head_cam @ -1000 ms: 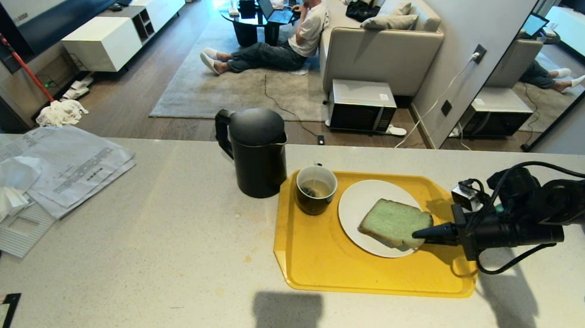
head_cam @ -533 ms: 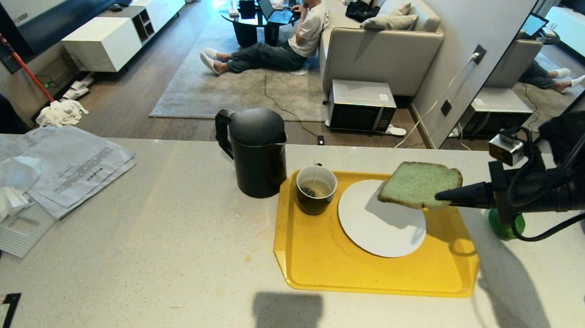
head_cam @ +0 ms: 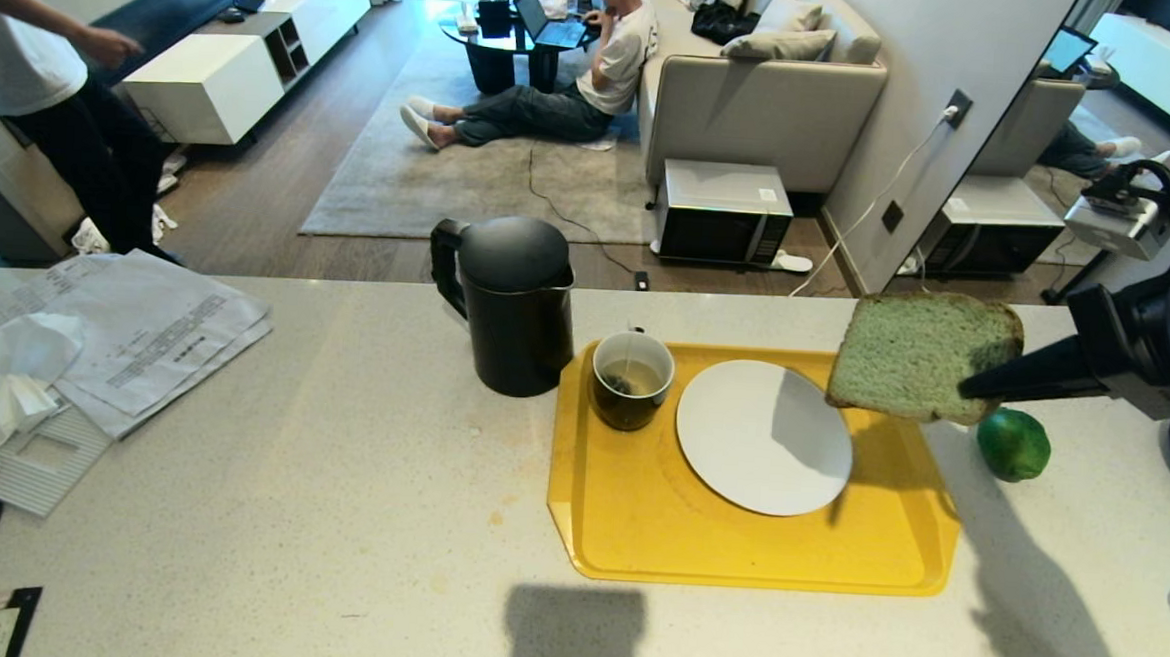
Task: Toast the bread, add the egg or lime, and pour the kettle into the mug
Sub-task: Put the bread slices in the toaster
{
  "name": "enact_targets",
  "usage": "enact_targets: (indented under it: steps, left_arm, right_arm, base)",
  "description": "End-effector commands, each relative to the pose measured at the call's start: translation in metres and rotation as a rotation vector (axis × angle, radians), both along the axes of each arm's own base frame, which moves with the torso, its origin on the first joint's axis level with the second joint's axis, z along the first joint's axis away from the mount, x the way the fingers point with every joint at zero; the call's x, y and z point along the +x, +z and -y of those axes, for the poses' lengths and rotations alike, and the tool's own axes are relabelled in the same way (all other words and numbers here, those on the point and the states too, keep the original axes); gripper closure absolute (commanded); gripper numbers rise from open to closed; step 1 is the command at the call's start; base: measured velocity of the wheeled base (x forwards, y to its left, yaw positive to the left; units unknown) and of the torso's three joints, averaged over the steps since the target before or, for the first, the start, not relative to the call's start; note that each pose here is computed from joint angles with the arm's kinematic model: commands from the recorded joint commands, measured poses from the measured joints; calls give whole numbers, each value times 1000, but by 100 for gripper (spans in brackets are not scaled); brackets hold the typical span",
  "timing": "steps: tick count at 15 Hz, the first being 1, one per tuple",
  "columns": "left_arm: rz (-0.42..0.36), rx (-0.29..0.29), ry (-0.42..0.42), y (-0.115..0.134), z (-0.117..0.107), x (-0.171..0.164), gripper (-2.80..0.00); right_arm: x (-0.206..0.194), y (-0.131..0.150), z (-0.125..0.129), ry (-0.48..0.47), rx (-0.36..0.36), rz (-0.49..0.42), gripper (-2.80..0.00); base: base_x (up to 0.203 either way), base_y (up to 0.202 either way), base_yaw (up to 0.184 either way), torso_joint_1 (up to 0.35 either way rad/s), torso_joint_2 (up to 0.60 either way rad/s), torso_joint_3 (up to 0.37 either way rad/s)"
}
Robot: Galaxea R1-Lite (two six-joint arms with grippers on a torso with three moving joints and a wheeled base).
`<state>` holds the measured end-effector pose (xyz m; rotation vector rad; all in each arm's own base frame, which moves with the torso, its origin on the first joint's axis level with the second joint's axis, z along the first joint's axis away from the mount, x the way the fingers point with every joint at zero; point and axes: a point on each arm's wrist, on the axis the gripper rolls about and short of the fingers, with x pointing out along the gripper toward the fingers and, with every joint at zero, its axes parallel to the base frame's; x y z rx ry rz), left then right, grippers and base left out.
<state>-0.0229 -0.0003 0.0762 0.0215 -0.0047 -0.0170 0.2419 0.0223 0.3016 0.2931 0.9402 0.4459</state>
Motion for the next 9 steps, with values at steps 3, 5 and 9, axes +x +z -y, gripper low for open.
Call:
enact_targets:
  steps: [3, 5, 9]
  left_arm:
    - [-1, 0, 0, 0, 0, 0, 0]
    - [-1, 0, 0, 0, 0, 0, 0]
    - [0, 0, -1, 0, 0, 0, 0]
  right_arm:
    - [-38, 5, 5, 145, -375, -32, 0]
    - [-46, 6, 7, 163, -441, -86, 0]
    - [-71, 11, 16, 133, -437, -165, 0]
  base:
    - [0, 0, 0, 0, 0, 0]
    - [0, 0, 0, 0, 0, 0]
    - [0, 0, 0, 0, 0, 0]
